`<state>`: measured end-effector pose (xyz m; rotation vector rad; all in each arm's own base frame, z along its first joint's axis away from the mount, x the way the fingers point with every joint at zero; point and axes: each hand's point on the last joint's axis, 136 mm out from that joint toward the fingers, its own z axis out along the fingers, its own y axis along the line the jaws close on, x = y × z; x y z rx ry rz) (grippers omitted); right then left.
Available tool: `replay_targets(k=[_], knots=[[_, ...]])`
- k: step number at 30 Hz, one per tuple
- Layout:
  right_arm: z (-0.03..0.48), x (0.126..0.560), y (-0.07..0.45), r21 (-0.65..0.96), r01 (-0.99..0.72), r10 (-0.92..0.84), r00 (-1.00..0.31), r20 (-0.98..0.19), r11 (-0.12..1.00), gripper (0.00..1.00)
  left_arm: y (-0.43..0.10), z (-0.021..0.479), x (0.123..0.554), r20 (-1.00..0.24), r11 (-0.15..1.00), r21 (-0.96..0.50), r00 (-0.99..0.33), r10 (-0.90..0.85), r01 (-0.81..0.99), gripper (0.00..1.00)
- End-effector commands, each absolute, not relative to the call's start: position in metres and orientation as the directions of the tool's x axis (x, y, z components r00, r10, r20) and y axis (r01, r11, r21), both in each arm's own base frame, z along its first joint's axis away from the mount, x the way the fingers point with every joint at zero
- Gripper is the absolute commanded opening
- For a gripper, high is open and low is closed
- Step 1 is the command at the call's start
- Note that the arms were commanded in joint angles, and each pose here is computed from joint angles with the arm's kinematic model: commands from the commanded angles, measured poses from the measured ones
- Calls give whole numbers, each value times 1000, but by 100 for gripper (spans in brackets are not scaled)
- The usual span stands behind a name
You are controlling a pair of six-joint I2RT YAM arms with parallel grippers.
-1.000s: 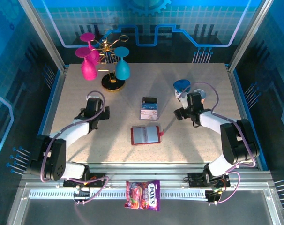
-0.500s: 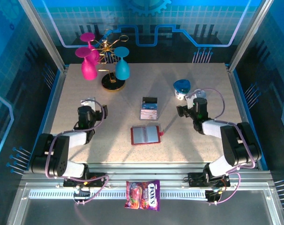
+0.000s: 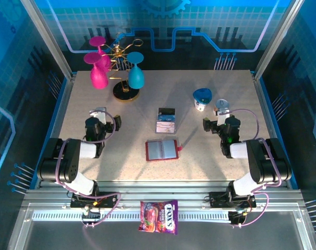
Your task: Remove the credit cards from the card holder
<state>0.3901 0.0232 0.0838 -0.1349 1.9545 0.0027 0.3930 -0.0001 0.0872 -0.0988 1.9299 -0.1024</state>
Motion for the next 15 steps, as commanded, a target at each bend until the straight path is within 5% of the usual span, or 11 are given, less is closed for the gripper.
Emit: replay_targets(k=[1,15], knots=[[99,399,30,-56,-121,-92,-318,-944,991,100,-7,95,398,-938,993,-113,-332,-99,23,99],[98,399,35,-57,-150,-103,-321,-941,987,100,-7,96,398,-939,993,-112,-330,-99,22,99]])
